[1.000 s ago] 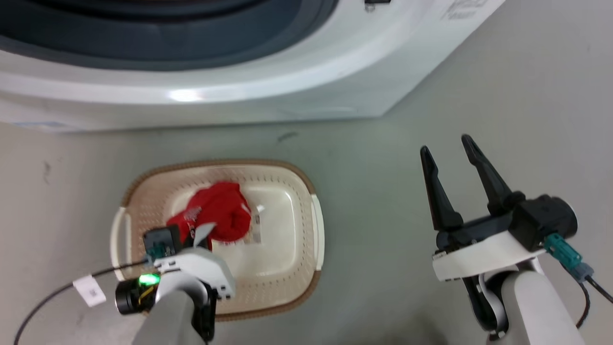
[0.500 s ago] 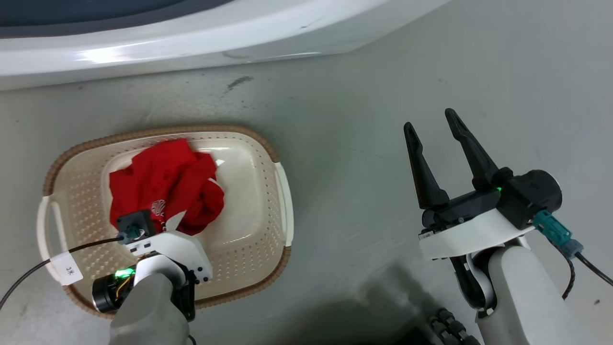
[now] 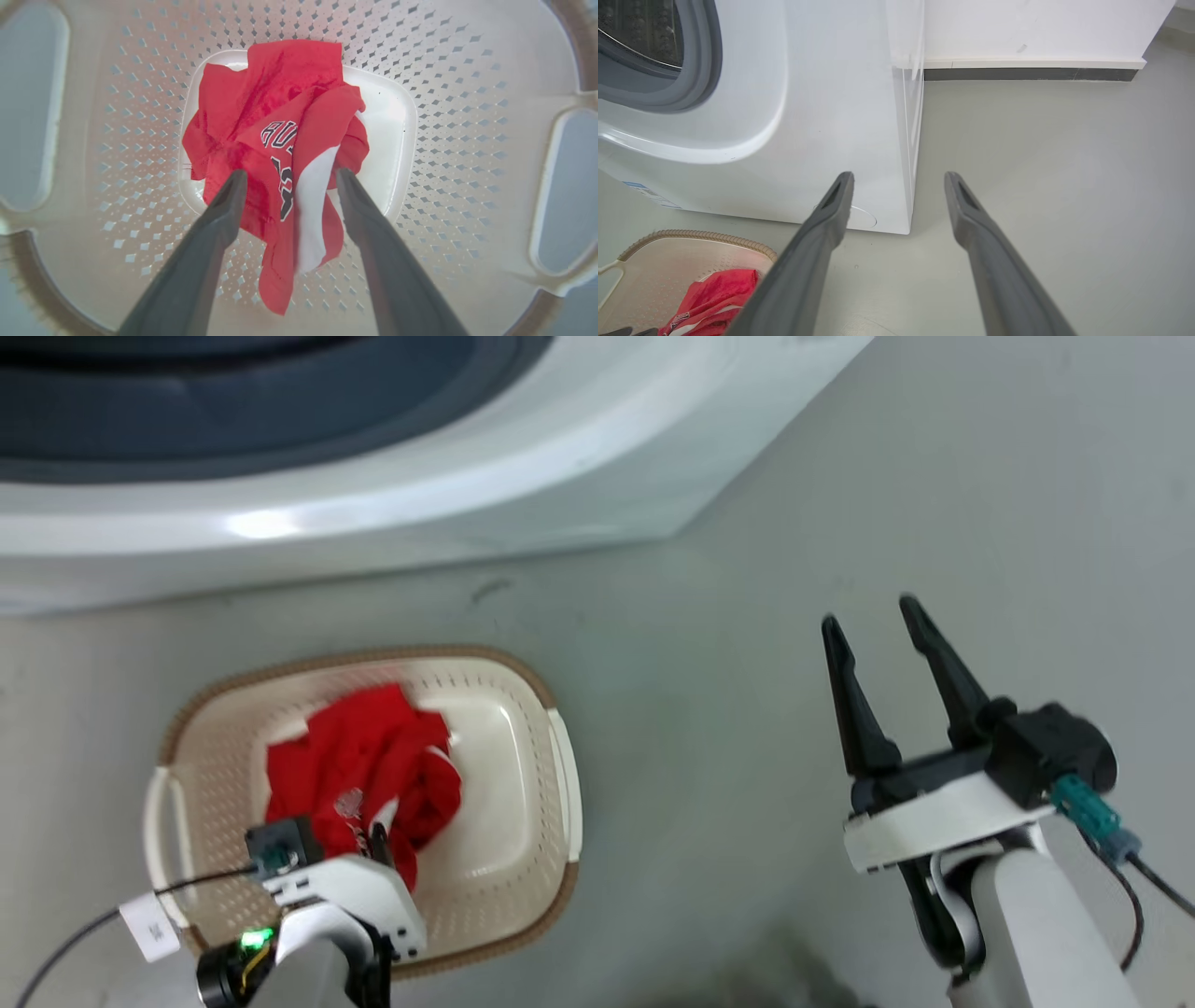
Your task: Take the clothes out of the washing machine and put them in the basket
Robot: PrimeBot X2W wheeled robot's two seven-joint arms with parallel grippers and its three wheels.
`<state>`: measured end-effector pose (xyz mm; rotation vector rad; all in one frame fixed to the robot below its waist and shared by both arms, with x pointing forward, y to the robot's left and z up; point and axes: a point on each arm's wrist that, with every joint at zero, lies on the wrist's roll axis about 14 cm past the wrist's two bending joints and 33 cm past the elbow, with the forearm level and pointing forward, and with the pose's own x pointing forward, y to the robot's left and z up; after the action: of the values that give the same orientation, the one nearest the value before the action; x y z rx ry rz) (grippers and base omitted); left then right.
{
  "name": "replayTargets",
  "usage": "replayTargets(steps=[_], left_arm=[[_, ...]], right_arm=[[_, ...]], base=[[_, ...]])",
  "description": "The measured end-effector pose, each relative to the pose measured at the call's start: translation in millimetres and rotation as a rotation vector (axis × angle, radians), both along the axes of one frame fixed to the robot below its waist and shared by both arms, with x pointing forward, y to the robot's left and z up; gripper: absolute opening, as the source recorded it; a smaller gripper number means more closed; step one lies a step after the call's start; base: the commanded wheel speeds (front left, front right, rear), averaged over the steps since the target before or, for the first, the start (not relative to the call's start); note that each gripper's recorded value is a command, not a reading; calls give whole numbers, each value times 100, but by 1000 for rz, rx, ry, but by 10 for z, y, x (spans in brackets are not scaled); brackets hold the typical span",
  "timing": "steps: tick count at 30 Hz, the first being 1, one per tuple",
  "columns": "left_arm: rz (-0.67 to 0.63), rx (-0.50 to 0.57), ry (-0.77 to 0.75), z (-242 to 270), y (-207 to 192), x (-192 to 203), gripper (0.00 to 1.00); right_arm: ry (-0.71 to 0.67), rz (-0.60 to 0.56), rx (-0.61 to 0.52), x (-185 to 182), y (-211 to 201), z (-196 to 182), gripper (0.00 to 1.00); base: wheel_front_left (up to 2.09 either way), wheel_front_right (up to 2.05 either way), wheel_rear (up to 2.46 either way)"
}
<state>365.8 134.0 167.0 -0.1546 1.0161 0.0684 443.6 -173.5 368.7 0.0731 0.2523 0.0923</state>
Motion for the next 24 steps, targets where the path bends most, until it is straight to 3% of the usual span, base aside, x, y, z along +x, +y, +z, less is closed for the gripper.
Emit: replayTargets(steps=[9,24], left_arm=[[-3,-1,-225,725,65,133,100],[37,24,-791,2409,231,432,100]], right_arm=[[-93,-28,-16,-267,-69,487,100],[-242,-23,-35,-546,-45,1208,100]], base=[[0,0,0],[0,0,0]])
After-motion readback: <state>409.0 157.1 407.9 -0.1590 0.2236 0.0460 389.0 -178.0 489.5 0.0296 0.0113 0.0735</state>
